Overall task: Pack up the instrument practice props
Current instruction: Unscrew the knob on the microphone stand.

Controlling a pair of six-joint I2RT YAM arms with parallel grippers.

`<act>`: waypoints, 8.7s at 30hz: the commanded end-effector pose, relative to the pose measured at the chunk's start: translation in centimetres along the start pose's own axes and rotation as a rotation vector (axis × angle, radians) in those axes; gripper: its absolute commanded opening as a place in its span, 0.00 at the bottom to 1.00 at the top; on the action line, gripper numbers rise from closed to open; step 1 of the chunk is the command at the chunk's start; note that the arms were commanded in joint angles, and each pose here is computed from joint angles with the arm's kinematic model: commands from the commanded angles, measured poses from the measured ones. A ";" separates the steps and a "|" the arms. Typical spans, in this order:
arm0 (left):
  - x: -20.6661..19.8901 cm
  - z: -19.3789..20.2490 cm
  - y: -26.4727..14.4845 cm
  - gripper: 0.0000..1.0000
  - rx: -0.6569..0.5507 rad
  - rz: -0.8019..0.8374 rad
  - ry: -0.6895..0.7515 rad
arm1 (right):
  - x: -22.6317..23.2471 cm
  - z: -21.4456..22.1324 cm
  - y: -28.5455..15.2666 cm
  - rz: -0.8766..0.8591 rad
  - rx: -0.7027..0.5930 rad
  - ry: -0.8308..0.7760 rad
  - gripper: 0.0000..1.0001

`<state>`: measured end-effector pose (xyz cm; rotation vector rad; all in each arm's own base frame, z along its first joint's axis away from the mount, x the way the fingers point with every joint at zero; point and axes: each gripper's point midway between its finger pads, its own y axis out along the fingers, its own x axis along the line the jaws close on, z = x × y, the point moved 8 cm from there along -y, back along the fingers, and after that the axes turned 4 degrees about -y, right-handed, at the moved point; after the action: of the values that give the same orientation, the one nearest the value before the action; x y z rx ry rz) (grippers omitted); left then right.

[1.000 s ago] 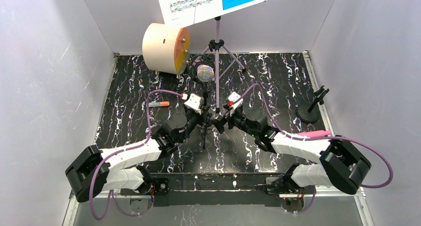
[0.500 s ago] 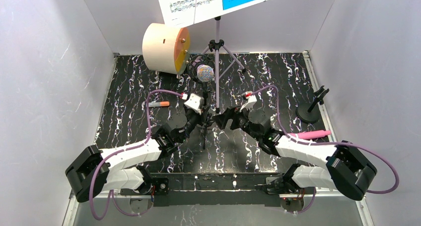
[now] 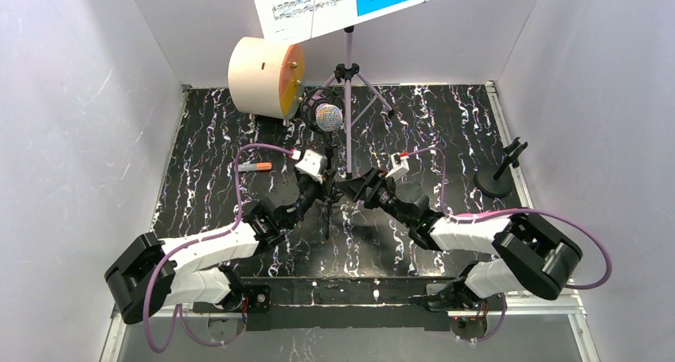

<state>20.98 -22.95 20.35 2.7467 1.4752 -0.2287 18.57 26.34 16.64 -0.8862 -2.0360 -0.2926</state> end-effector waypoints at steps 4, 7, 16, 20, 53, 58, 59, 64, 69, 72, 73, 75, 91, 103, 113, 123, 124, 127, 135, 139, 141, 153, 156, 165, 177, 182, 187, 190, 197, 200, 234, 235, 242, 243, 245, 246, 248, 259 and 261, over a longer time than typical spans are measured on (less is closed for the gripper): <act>0.1 4.0 -1.3 0.01 0.183 0.002 -0.014 | 2.3 -0.7 1.0 -0.167 -0.042 0.092 0.67; 0.2 4.0 -1.4 0.01 0.183 0.000 -0.014 | 2.5 -0.6 1.2 -0.197 -0.031 0.100 0.61; 0.2 4.0 -1.4 0.01 0.181 0.001 -0.014 | 2.7 -0.4 1.4 -0.254 -0.035 0.106 0.42; 0.2 3.9 -1.4 0.01 0.179 0.002 -0.014 | 2.3 -0.3 1.5 -0.251 -0.039 0.120 0.36; 0.1 4.0 -1.3 0.00 0.185 0.008 -0.009 | 0.6 0.1 2.4 -0.279 0.005 -0.010 0.01; 0.1 4.0 -1.4 0.00 0.183 0.009 -0.009 | 0.5 -0.2 3.2 -0.269 0.040 -0.291 0.01; 0.1 4.0 -1.4 0.00 0.183 0.009 -0.009 | 0.7 -0.4 3.4 -0.279 0.045 -0.343 0.01; 0.1 3.9 -1.4 0.00 0.181 0.009 -0.009 | 0.6 -0.8 3.8 -0.329 0.088 -0.652 0.01; 0.3 3.9 -1.5 0.00 0.178 -0.006 -0.006 | -0.6 -1.3 4.1 -0.234 0.213 -0.943 0.01; 0.3 3.9 -1.5 0.00 0.178 -0.011 -0.006 | -1.1 -1.8 3.8 -0.184 0.273 -1.045 0.01; 0.3 4.0 -1.4 0.00 0.180 -0.012 -0.005 | -1.0 -2.0 3.8 -0.180 0.288 -1.065 0.01; 0.4 4.1 -1.4 0.00 0.183 -0.015 -0.005 | -1.0 -2.1 3.5 -0.165 0.326 -1.085 0.01; 0.5 4.1 -1.4 0.00 0.188 -0.021 0.008 | 3.9 -6.0 1.5 -0.129 0.304 -0.502 0.85; -0.1 4.1 -1.5 0.00 0.190 0.056 0.031 | 2.7 -9.2 1.9 -0.296 0.591 -0.193 0.93; -0.5 4.3 -1.5 0.00 0.191 0.104 0.040 | 1.6 -7.5 2.9 -0.409 0.734 -0.123 0.80; -1.0 4.3 -1.4 0.00 0.191 0.153 0.035 | 1.1 -6.0 4.4 -0.431 0.796 -0.099 0.64; -1.0 4.3 -1.4 0.00 0.192 0.153 0.035 | 1.0 -5.9 4.5 -0.429 0.797 -0.098 0.62; -1.0 4.3 -1.4 0.00 0.193 0.152 0.035 | 0.9 -5.8 4.5 -0.434 0.804 -0.094 0.56; -0.9 4.4 -1.3 0.00 0.196 0.148 0.035 | 1.1 -5.5 4.1 -0.454 0.812 -0.100 0.38; -0.9 4.4 -1.3 0.00 0.198 0.139 0.037 | 0.9 -5.3 4.0 -0.450 0.825 -0.121 0.16; -0.8 4.4 -1.3 0.00 0.200 0.134 0.035 | 1.0 -5.1 3.9 -0.451 0.828 -0.155 0.01; -0.8 4.5 -1.2 0.00 0.208 0.127 0.031 | -0.7 -4.5 4.3 -0.256 0.822 -0.450 0.01; -0.8 4.6 -1.1 0.00 0.211 0.123 0.030 | -0.7 -4.4 4.4 -0.226 0.800 -0.569 0.01; -0.4 4.6 -1.0 0.00 0.213 0.069 0.018 | -1.7 -4.1 3.9 -0.117 0.699 -0.952 0.01; 0.2 4.5 -1.1 0.00 0.201 -0.006 -0.012 | -4.3 -4.1 3.9 -0.116 0.461 -1.463 0.01; 0.2 4.4 -1.2 0.00 0.194 -0.003 -0.013 | -4.4 -4.3 3.6 -0.154 0.318 -1.643 0.01; 0.4 4.1 -1.5 0.00 0.178 -0.017 -0.017 | -3.9 -3.6 4.3 -0.228 0.414 -1.569 0.01; 0.5 4.2 -1.5 0.00 0.175 -0.030 -0.021 | -3.7 -3.2 4.8 -0.281 0.468 -1.533 0.01; 1.1 4.2 -1.6 0.00 0.162 -0.090 -0.036 | -2.6 -3.9 6.5 -0.313 0.523 -1.346 0.40; 1.3 4.3 -1.6 0.00 0.163 -0.101 -0.036 | -2.5 -4.0 6.4 -0.342 0.518 -1.265 0.52; 1.4 4.5 -1.5 0.00 0.166 -0.117 -0.038 | 0.2 -3.0 1.8 -0.421 0.138 -0.045 0.69; 1.5 4.5 -1.5 0.00 0.167 -0.118 -0.039 | 0.1 -2.7 1.8 -0.413 0.141 -0.033 0.68; 1.4 4.4 -1.5 0.00 0.164 -0.117 -0.039 | -0.4 -1.6 1.8 -0.369 0.148 0.018 0.59; 1.4 4.4 -1.5 0.00 0.165 -0.118 -0.038 | -0.4 -1.5 1.8 -0.369 0.153 0.022 0.57; 1.5 4.4 -1.5 0.00 0.163 -0.120 -0.037 | -0.5 -1.2 1.8 -0.366 0.157 0.026 0.54; 1.5 4.4 -1.6 0.00 0.163 -0.119 -0.037 | -0.5 -1.2 1.8 -0.365 0.155 0.027 0.52; 1.5 4.4 -1.5 0.00 0.163 -0.118 -0.038 | -0.5 -1.2 1.7 -0.360 0.146 0.031 0.46; 1.4 4.3 -1.6 0.00 0.162 -0.116 -0.038 | -1.0 -1.1 2.2 -0.331 0.188 -0.143 0.01; 1.4 4.2 -1.6 0.00 0.160 -0.114 -0.038 | -1.1 -1.1 2.3 -0.335 0.210 -0.223 0.01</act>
<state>20.60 -22.66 20.44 2.6755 1.4995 -0.2888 20.69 26.75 16.09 -0.4364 -2.2124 -0.2540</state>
